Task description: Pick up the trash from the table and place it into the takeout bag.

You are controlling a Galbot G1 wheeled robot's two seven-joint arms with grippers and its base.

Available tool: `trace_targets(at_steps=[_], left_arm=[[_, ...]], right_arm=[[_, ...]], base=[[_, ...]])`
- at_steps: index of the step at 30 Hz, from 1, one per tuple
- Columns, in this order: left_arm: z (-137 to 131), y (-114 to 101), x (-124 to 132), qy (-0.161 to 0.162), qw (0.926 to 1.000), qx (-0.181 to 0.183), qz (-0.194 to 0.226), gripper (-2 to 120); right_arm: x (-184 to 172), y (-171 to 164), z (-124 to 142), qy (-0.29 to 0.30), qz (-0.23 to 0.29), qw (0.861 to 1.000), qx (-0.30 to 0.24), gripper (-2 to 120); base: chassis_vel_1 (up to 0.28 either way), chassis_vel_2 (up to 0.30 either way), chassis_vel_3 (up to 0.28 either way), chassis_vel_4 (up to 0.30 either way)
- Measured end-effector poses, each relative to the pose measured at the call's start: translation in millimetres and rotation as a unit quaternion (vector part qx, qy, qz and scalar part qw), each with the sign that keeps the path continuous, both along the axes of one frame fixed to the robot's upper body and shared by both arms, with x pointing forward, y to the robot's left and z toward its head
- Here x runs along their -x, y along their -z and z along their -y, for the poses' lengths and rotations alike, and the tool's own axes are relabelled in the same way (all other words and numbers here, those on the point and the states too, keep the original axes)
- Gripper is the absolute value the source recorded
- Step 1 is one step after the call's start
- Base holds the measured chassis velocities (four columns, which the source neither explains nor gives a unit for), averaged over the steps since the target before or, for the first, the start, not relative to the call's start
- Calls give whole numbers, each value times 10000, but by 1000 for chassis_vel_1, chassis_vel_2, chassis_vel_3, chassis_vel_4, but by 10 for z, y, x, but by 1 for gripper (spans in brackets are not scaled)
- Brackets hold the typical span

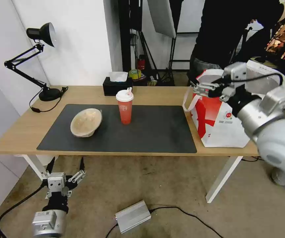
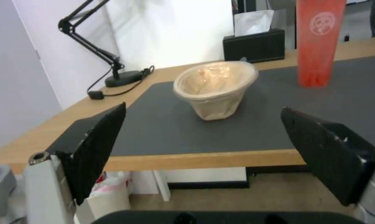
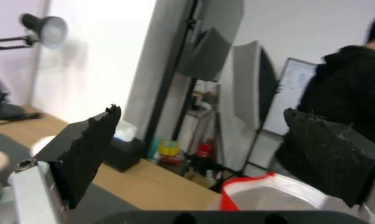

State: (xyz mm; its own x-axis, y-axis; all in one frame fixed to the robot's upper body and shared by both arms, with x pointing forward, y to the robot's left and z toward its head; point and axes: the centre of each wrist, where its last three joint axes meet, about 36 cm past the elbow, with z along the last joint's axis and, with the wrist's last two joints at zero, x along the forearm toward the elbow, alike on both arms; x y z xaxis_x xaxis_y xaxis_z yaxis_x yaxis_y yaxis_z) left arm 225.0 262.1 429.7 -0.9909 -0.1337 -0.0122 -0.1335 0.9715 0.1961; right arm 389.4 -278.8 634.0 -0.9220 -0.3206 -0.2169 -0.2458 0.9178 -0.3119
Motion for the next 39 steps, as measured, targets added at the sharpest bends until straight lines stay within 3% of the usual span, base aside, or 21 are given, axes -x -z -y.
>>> trace_targets(at_steps=[13, 26, 39], left_arm=[[-11, 20, -3, -68, 10000, -10, -7, 100], [-3, 26, -2, -54, 10000, -6, -18, 100], [0, 20, 5, -53, 10000, -8, -14, 100]], right_arm=[[620, 479, -120, 472, -79, 9969, -625, 100], [871, 576, -196, 531, 131, 9957, -744, 100], [1006, 820, -219, 760, -35, 9942, -764, 100]], base=[[0, 0, 0, 0], [0, 0, 0, 0], [0, 0, 0, 0]])
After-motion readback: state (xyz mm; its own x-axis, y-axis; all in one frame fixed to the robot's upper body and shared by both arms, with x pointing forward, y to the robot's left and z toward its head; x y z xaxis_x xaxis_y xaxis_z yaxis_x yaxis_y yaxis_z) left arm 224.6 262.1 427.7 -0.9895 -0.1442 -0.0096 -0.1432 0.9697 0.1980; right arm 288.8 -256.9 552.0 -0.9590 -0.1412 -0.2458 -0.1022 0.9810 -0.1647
